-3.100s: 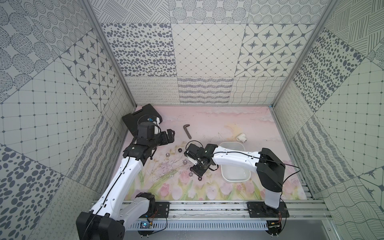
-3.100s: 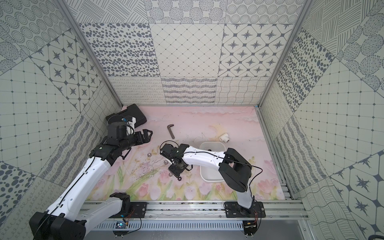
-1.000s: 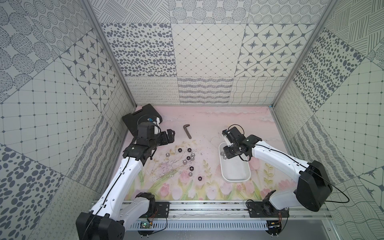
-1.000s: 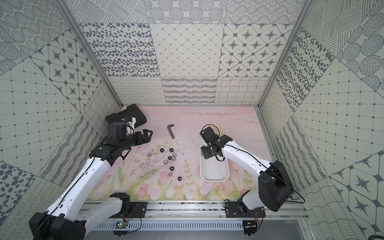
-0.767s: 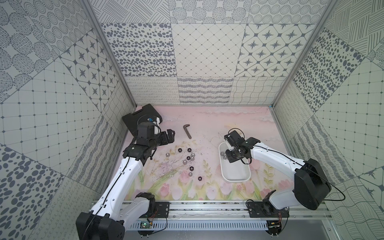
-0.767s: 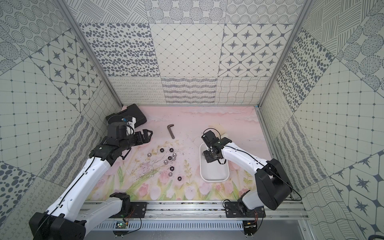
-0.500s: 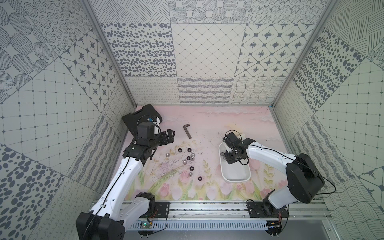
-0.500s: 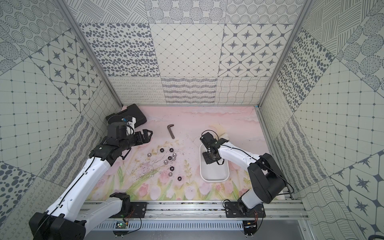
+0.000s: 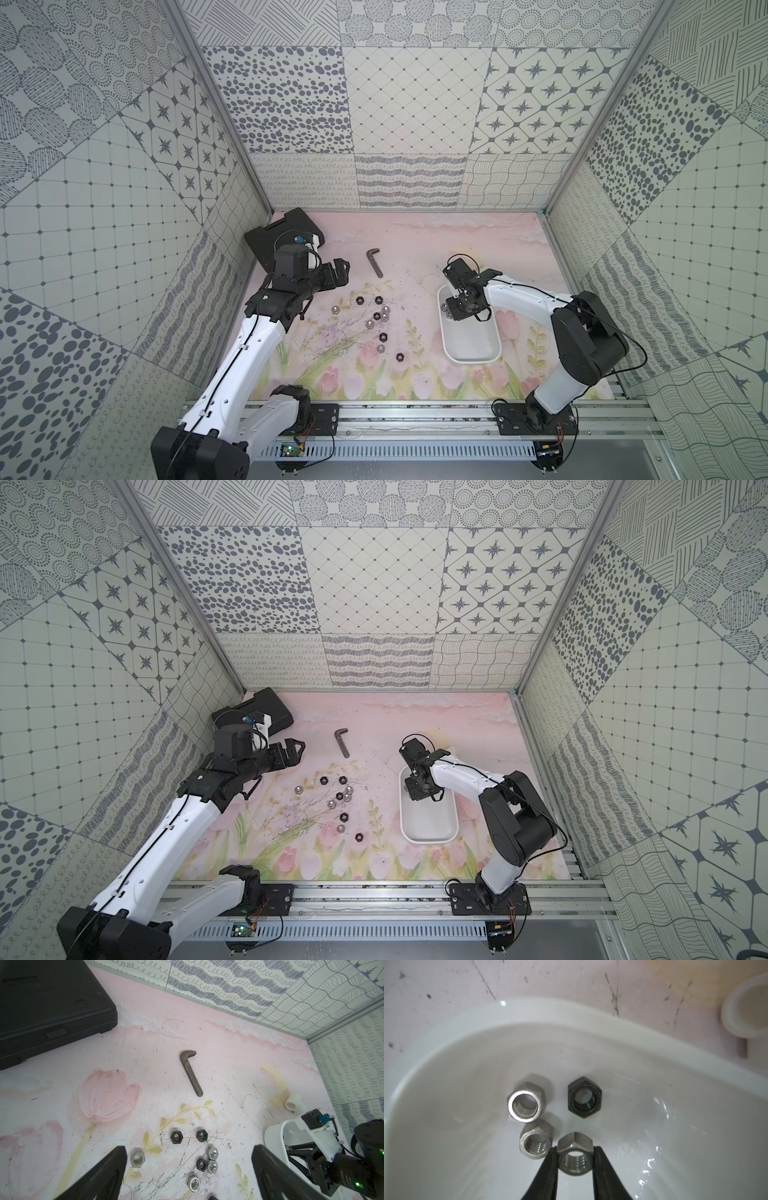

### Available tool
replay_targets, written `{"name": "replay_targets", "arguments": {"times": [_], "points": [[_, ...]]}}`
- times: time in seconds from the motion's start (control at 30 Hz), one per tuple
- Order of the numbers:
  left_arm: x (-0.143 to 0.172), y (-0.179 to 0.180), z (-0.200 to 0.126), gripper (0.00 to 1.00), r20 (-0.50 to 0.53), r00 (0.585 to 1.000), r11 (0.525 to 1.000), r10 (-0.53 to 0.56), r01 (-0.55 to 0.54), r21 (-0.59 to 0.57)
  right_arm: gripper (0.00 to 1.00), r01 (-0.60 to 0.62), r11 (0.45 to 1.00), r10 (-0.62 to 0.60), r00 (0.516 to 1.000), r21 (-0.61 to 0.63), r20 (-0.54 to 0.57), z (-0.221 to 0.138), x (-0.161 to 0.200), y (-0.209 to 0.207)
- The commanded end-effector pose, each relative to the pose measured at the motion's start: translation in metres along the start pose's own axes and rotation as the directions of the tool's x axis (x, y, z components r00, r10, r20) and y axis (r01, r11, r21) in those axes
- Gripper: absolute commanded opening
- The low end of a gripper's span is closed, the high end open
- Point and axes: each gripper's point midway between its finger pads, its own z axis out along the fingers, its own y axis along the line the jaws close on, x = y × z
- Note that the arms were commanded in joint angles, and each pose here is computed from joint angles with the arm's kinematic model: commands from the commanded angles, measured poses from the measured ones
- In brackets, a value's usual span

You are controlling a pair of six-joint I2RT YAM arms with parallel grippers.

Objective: Put the nuts on the desktop into the storage box
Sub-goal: Place the nut in the storage box, then pick up the nut from the center of the board.

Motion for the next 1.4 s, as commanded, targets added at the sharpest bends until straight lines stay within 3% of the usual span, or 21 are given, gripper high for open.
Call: {"name": "replay_targets", "arguments": {"times": [0.0,0.27,0.5,0.67,0.8,0.9,1.07,1.37], "points": [[0.003,-0.001,0.000,0.99,-0.004,1.000,1.000,-0.006,0.006,0.009,0.34,0.009,1.000,-0.009,1.000,-0.005,0.014,0.004,-0.012,0.002],[0.004,0.000,0.000,0.99,-0.006,1.000,1.000,-0.004,0.005,0.006,0.43,0.009,1.000,-0.009,1.000,-0.009,0.020,0.004,-0.018,0.004],[0.004,-0.001,0.002,0.99,-0.008,1.000,1.000,-0.008,0.008,0.008,0.46,0.056,0.998,-0.051,0.989,-0.031,0.141,-0.050,-0.037,0.018],[0.004,-0.001,0.003,0.99,-0.010,1.000,1.000,-0.011,0.011,0.011,0.49,0.175,0.979,-0.144,0.956,-0.103,0.257,-0.095,-0.046,0.060],[0.003,-0.001,0.002,0.99,-0.006,1.000,1.000,-0.011,0.011,0.011,0.50,0.275,0.952,-0.221,0.923,-0.137,0.314,-0.110,-0.043,0.107],[0.003,-0.001,0.003,0.99,-0.008,1.000,1.000,-0.011,0.011,0.010,0.50,0.353,0.920,-0.287,0.902,-0.168,0.323,-0.109,-0.035,0.148],[0.002,-0.003,0.002,0.99,-0.004,1.000,1.000,-0.014,0.014,0.021,0.50,0.381,0.899,-0.317,0.907,-0.215,0.279,-0.081,-0.027,0.201],[0.002,-0.004,0.001,0.99,0.000,1.000,1.000,-0.009,0.009,0.024,0.50,0.405,0.885,-0.356,0.907,-0.230,0.226,-0.051,-0.024,0.250]]}}
